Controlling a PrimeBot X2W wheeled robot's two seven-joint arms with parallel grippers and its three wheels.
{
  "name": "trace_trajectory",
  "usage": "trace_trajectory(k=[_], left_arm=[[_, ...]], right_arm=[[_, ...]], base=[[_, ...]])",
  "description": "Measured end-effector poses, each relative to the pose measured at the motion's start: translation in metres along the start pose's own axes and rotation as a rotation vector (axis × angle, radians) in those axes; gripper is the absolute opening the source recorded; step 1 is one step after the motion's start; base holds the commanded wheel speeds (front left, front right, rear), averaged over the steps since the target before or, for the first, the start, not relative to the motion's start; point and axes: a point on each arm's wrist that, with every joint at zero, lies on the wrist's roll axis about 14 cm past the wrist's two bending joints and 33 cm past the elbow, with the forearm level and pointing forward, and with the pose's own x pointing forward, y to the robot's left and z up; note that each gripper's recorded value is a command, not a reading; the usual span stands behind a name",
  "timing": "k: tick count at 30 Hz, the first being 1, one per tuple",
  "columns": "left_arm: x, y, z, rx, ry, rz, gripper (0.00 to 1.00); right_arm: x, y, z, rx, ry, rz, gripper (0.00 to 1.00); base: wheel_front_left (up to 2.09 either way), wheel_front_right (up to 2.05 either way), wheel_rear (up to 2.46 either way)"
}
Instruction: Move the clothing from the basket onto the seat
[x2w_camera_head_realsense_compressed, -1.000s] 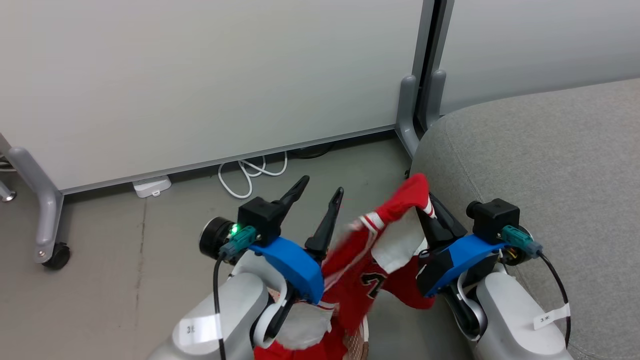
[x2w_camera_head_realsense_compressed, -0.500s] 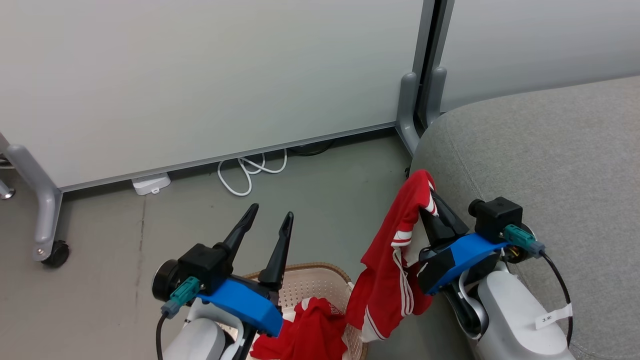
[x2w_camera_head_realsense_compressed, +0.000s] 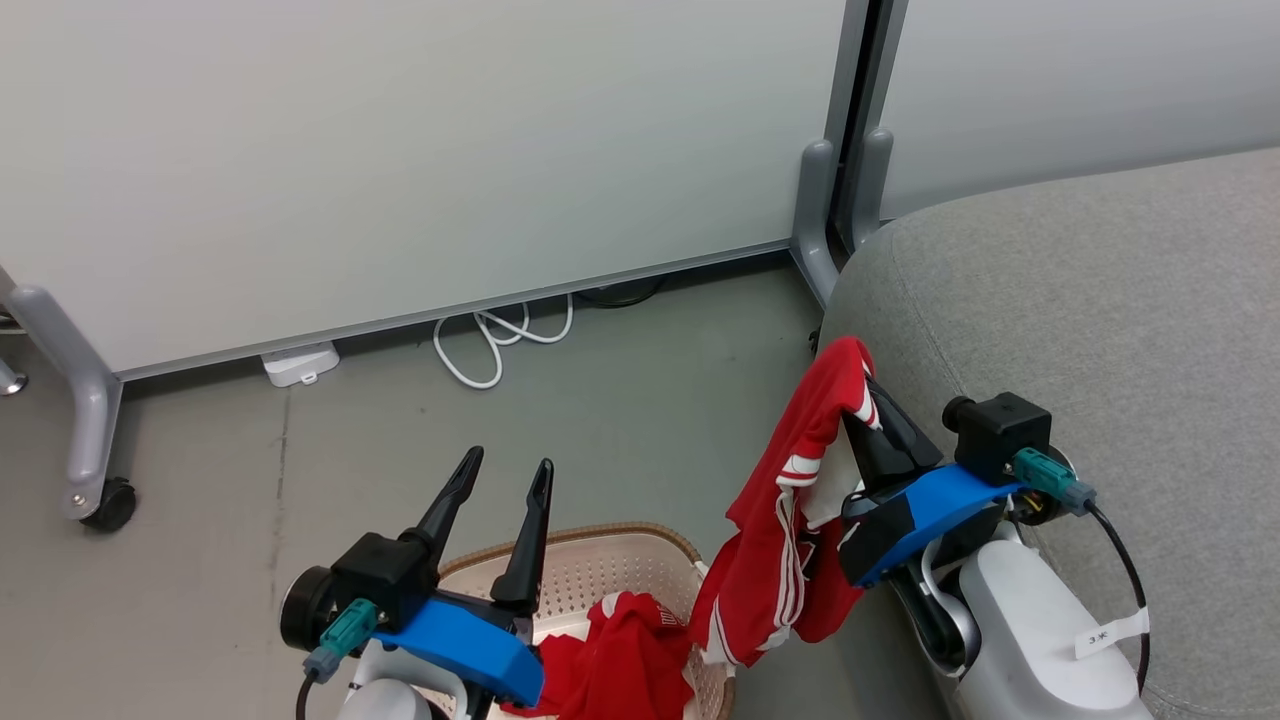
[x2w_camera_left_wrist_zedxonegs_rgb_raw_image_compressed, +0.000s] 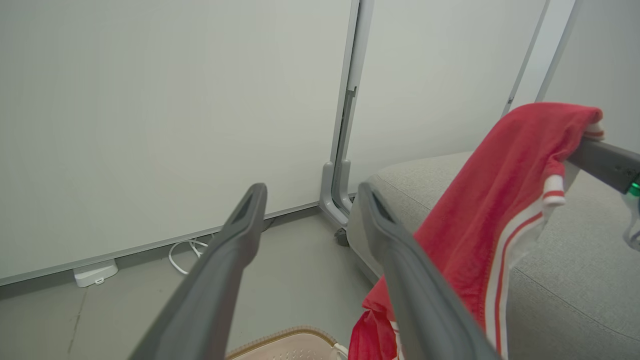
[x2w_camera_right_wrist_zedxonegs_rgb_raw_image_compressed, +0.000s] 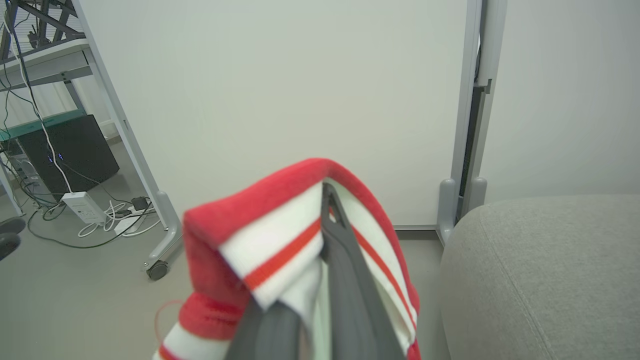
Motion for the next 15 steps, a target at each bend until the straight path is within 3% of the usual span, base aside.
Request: trace_trajectory(k=[15], left_arm=[[0.016,-0.019,-0.010,-0.004,0.021,-0.063,1.00]], right_arm=[[-0.013,-0.022,0.004,-0.013,-0.009,-0.060,0.00]], base=[[0.00,0.00,0.00]])
